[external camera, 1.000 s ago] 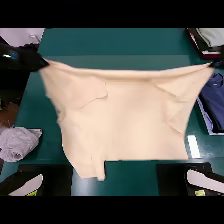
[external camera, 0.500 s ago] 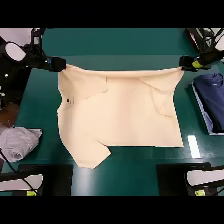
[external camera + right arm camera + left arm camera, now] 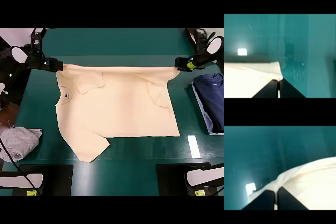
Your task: Fold the shirts.
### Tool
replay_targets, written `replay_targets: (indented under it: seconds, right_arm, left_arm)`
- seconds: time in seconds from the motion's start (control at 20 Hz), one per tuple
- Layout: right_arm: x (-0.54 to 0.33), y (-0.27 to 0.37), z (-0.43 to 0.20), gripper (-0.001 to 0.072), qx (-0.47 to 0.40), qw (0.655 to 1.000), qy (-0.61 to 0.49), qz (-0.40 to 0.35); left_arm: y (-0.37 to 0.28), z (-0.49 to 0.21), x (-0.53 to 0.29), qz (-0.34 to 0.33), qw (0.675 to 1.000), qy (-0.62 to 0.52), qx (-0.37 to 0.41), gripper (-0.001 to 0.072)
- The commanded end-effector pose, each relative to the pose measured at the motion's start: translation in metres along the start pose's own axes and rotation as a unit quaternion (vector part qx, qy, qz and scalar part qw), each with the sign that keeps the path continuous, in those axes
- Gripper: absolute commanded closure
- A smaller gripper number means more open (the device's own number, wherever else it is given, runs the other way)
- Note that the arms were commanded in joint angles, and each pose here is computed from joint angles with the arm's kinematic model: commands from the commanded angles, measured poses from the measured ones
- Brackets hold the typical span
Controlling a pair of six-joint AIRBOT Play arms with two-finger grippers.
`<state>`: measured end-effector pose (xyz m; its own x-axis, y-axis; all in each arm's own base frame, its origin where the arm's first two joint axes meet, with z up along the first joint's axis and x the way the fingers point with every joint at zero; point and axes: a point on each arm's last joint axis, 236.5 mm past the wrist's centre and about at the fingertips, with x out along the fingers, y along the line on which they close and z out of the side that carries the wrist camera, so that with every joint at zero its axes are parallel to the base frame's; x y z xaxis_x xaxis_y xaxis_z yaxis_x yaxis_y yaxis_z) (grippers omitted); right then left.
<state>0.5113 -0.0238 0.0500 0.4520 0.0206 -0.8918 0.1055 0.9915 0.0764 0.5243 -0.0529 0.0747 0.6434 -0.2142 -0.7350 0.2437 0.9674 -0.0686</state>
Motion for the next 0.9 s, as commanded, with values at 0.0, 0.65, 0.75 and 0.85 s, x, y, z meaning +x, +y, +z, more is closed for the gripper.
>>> replay_targets:
  seconds: [0.0, 0.65, 0.75, 0.85]
  right_arm:
    - [0.011, 0.007, -0.047, 0.0699, -0.023, 0.996, 0.084, -0.001]
    - [0.046, 0.040, -0.106, 0.0330, -0.057, 0.987, 0.148, 0.012]
    - [0.037, 0.035, -0.110, 0.0268, -0.054, 0.986, 0.158, 0.009]
    - [0.022, 0.029, -0.105, 0.0270, -0.049, 0.987, 0.150, 0.009]
  left_arm:
    - [0.001, -0.048, -0.005, -0.023, 0.994, 0.097, 0.045, 0.0683]
    - [-0.011, -0.127, 0.011, -0.058, 0.972, 0.229, -0.003, 0.0294]
    - [-0.008, -0.142, 0.002, -0.052, 0.963, 0.265, -0.017, 0.0218]
    - [-0.002, -0.156, -0.016, -0.044, 0.951, 0.302, -0.051, 0.0219]
